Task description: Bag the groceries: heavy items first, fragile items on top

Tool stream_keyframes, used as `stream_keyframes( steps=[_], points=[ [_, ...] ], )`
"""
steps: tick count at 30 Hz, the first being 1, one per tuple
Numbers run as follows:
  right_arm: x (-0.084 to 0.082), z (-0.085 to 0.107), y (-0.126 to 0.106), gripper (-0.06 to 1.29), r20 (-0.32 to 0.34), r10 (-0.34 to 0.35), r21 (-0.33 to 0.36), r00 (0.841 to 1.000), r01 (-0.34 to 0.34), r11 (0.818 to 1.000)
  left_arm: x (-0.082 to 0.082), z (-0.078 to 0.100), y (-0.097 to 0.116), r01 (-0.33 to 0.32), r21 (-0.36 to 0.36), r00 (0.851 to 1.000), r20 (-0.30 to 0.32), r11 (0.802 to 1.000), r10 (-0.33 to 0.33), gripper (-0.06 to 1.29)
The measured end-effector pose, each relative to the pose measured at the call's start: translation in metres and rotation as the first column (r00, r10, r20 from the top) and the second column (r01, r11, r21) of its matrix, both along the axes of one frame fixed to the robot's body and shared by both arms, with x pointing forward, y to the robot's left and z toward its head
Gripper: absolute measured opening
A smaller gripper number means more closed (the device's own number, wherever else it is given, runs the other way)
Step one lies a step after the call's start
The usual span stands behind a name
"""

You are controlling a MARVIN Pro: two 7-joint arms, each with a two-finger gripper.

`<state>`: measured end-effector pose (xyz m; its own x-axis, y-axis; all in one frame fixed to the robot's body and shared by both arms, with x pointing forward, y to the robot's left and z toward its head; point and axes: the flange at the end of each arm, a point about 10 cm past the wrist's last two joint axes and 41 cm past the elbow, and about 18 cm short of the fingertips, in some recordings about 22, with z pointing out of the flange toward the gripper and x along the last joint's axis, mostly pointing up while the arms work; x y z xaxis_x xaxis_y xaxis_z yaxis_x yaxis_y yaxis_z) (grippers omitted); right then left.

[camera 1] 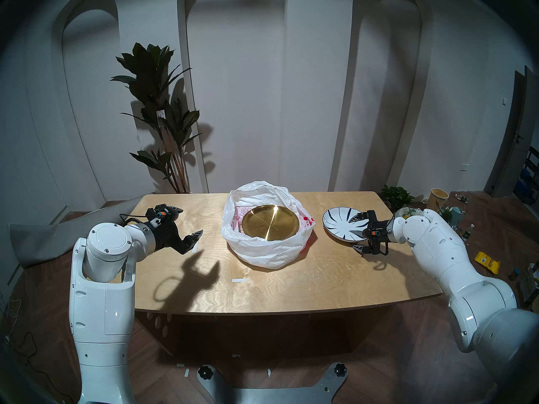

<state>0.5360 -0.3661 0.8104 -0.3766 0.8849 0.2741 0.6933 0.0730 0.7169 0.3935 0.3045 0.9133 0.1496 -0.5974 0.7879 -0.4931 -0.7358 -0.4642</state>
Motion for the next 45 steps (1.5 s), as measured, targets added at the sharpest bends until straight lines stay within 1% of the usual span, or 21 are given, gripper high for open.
stream_keyframes(
  steps=[5, 12, 13, 14, 15, 16, 17, 18, 21, 28, 34, 39, 45],
  points=[
    [0.008, 0.000, 0.003, 1.27, -0.002, 0.012, -0.005, 1.000, -0.012, 1.000, 0.000, 0.000, 0.000, 0.001, 0.000, 1.000, 0.001, 1.000, -0.001, 1.26],
    [0.008, -0.005, 0.005, 1.27, -0.042, 0.039, -0.013, 0.998, -0.039, 0.999, 0.000, 0.000, 0.000, 0.001, 0.000, 1.000, 0.002, 1.000, -0.001, 1.26],
    [0.008, -0.004, 0.005, 1.25, -0.050, 0.046, -0.011, 0.998, -0.047, 0.999, 0.000, 0.000, 0.000, 0.001, 0.000, 1.000, 0.002, 1.000, -0.001, 1.26],
    [0.008, -0.002, 0.005, 0.94, -0.053, 0.052, -0.009, 0.997, -0.053, 0.999, 0.000, 0.000, 0.000, 0.001, 0.000, 1.000, 0.002, 1.000, -0.001, 1.26],
    [0.009, -0.002, 0.005, 0.80, -0.053, 0.055, -0.008, 0.997, -0.055, 0.998, 0.000, 0.000, 0.000, 0.001, 0.000, 1.000, 0.002, 1.000, -0.001, 1.26],
    [0.009, 0.001, 0.005, 0.31, -0.052, 0.061, -0.003, 0.997, -0.061, 0.998, 0.000, 0.000, 0.000, 0.001, 0.000, 1.000, 0.003, 1.000, -0.001, 1.26],
    [0.010, 0.003, 0.005, 0.05, -0.050, 0.064, -0.001, 0.997, -0.064, 0.998, 0.000, 0.000, 0.000, 0.001, 0.000, 1.000, 0.003, 1.000, -0.001, 1.26],
    [0.011, 0.005, 0.005, -0.02, -0.049, 0.067, 0.001, 0.997, -0.067, 0.998, 0.000, 0.000, 0.000, 0.001, 0.000, 1.000, 0.003, 1.000, -0.001, 1.26],
    [0.013, 0.011, 0.006, -0.03, -0.043, 0.079, 0.012, 0.996, -0.079, 0.997, 0.000, 0.000, 0.000, 0.001, 0.000, 1.000, 0.003, 1.000, -0.001, 1.26],
    [0.014, 0.017, 0.006, -0.03, -0.040, 0.095, 0.025, 0.995, -0.094, 0.995, 0.000, 0.000, 0.000, 0.001, 0.000, 1.000, 0.003, 1.000, -0.001, 1.26],
    [0.017, 0.025, 0.006, -0.03, -0.022, 0.100, 0.041, 0.995, -0.099, 0.994, 0.000, 0.000, 0.000, 0.001, -0.001, 1.000, 0.003, 1.000, -0.001, 1.26],
    [0.022, 0.040, 0.006, -0.03, 0.012, 0.107, 0.054, 0.994, -0.108, 0.993, 0.000, 0.000, 0.001, 0.002, -0.001, 1.000, 0.003, 1.000, -0.002, 1.26],
    [0.029, 0.061, 0.006, -0.03, 0.058, 0.121, 0.057, 0.991, -0.124, 0.991, 0.000, 0.000, 0.001, 0.002, -0.001, 1.000, 0.003, 1.000, -0.002, 1.26]
  ],
)
